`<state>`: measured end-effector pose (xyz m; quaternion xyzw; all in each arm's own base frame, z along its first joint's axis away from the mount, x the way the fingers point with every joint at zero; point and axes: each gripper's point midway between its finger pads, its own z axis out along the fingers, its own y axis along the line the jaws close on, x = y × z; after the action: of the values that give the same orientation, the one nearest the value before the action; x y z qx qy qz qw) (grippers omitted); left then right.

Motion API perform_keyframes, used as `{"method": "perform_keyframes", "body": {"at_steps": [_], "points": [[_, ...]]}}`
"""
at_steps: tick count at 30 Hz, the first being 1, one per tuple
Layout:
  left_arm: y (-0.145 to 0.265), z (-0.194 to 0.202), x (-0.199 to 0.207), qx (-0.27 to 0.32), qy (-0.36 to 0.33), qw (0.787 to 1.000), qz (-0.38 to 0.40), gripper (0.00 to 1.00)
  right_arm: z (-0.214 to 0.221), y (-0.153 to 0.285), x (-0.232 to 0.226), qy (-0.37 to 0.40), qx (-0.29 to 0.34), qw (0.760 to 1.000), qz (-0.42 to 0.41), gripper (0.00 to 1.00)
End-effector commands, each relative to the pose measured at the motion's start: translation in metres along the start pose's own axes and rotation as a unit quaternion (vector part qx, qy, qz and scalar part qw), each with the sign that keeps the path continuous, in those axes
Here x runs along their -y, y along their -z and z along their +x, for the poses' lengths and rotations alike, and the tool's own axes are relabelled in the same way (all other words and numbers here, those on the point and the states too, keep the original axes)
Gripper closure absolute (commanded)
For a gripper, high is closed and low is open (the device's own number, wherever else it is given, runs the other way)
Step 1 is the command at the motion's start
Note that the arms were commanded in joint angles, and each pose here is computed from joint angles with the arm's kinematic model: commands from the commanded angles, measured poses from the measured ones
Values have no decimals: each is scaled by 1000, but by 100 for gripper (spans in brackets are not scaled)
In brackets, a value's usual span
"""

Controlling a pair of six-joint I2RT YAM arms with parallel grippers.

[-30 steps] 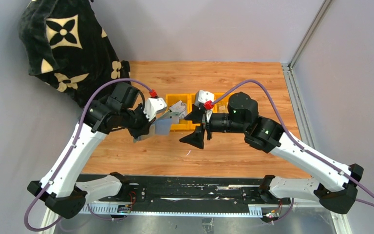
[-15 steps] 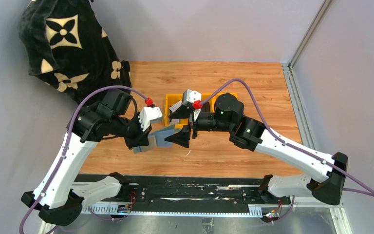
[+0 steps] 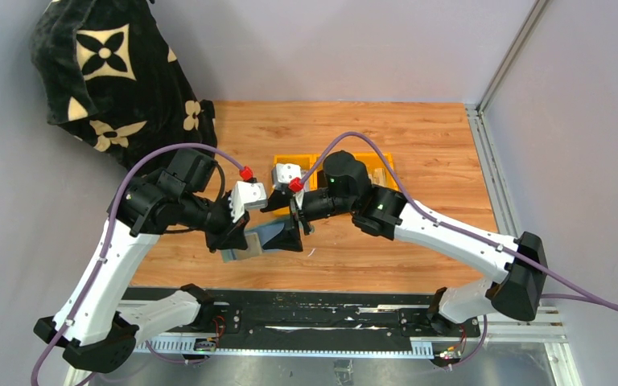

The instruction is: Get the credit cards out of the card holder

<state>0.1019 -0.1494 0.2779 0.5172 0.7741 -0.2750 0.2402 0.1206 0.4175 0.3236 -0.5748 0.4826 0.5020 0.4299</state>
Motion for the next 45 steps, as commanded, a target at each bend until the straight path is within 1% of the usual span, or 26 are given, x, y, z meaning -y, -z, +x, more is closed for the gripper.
{"method": "perform_keyframes", "body": {"at_steps": [1, 4, 6, 7, 8, 13, 14, 15, 16, 19, 21, 22, 23, 25, 26, 29, 32, 34, 36, 39, 41, 43, 45], "points": [[7, -7, 15, 25, -29, 999, 23, 100, 8, -2, -9, 22, -26, 999, -27, 13], [10, -8, 20, 32, -40, 998, 32, 100, 12, -2, -9, 35, -32, 998, -31, 18], [11, -8, 23, 33, -47, 998, 38, 100, 14, -2, -10, 39, -37, 998, -38, 23], [12, -7, 23, 32, -49, 998, 38, 100, 14, -2, -12, 38, -40, 997, -46, 28], [12, -6, 23, 30, -51, 998, 38, 100, 14, -2, -16, 35, -43, 997, -58, 34], [12, -5, 23, 30, -55, 997, 38, 100, 7, -2, -27, 17, -45, 994, -94, 82], [12, -7, 24, 33, -59, 997, 41, 100, 6, -2, -29, 14, -44, 994, -96, 93], [14, -9, 26, 39, -64, 996, 43, 100, 3, -1, -31, 11, -42, 994, -100, 100], [15, -12, 29, 47, -70, 995, 49, 92, -1, 1, -35, 6, -37, 994, -107, 100], [22, -21, 40, 76, -89, 991, 67, 61, -13, 6, -41, 0, -20, 994, -107, 100], [26, -26, 54, 101, -101, 985, 94, 42, -23, 11, -41, -3, -1, 996, -93, 100], [26, -28, 60, 116, -103, 982, 105, 35, -29, 13, -43, -3, 15, 996, -90, 100], [26, -32, 64, 130, -101, 980, 113, 33, -37, 15, -45, 1, 37, 996, -86, 100], [25, -34, 68, 149, -96, 977, 120, 32, -46, 20, -46, -1, 70, 995, -72, 100], [24, -35, 68, 156, -92, 976, 119, 31, -46, 22, -46, -7, 75, 995, -62, 100], [20, -40, 60, 180, -70, 977, 93, 32, -57, 32, -48, -11, 100, 994, -41, 100], [24, -57, 48, 231, -48, 971, 45, 36, -63, 38, -52, -19, 114, 993, -38, 100], [32, -69, 50, 268, -50, 961, 37, 39, -64, 42, -55, -19, 116, 992, -39, 100], [38, -75, 61, 287, -56, 954, 60, 41, -64, 45, -58, -19, 118, 992, -39, 100], [39, -78, 72, 285, -39, 952, 101, 44, -66, 50, -63, -23, 119, 992, -42, 100], [39, -78, 77, 282, -33, 952, 119, 48, -67, 52, -65, -23, 119, 992, -46, 100], [39, -78, 80, 280, -33, 950, 132, 55, -67, 54, -67, -23, 120, 992, -44, 100], [40, -76, 86, 280, -32, 948, 147, 59, -69, 57, -68, -22, 123, 991, -41, 100]]}}
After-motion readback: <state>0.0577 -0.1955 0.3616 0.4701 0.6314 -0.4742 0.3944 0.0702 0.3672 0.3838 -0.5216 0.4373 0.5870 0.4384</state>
